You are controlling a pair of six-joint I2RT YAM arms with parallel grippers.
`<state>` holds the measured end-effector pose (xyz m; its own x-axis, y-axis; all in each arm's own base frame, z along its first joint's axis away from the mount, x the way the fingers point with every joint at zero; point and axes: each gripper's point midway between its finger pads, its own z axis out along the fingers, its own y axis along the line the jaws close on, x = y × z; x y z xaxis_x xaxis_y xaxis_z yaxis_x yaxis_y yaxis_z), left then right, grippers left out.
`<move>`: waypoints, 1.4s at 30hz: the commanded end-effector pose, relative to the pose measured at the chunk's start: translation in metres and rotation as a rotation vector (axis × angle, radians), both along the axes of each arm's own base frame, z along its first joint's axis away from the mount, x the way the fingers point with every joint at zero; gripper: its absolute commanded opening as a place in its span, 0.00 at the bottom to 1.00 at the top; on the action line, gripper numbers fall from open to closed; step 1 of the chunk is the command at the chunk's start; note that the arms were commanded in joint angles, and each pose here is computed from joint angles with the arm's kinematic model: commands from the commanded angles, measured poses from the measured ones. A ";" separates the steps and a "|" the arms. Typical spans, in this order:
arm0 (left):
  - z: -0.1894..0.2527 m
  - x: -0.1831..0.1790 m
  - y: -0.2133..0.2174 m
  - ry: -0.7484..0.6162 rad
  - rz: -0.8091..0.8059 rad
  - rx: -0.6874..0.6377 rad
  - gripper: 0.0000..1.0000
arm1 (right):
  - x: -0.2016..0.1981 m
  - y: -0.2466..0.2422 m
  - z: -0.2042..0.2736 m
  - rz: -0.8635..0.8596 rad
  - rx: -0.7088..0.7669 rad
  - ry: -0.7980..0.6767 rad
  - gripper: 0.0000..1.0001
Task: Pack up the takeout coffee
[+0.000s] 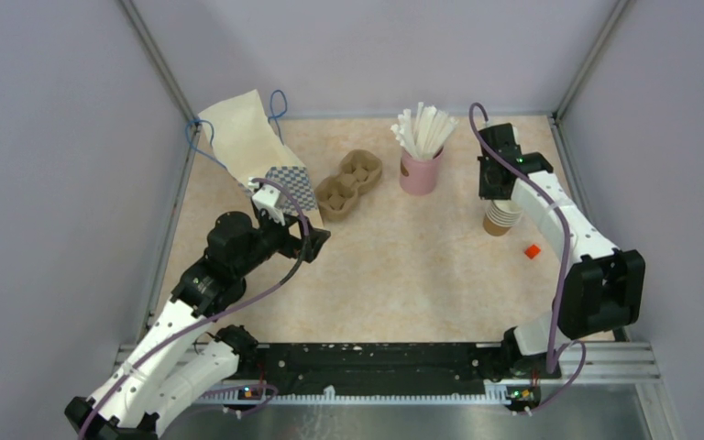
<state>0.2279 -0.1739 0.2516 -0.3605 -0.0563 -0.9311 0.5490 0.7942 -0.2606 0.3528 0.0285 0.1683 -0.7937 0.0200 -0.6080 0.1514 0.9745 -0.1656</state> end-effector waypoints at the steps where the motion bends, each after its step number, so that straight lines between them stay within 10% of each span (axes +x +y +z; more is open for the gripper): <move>1: 0.002 0.004 0.000 -0.017 0.008 -0.003 0.99 | 0.002 -0.005 0.028 -0.017 0.004 -0.076 0.04; 42: 0.003 0.004 0.002 -0.021 0.020 -0.004 0.99 | -0.004 -0.005 0.155 0.005 -0.014 -0.251 0.00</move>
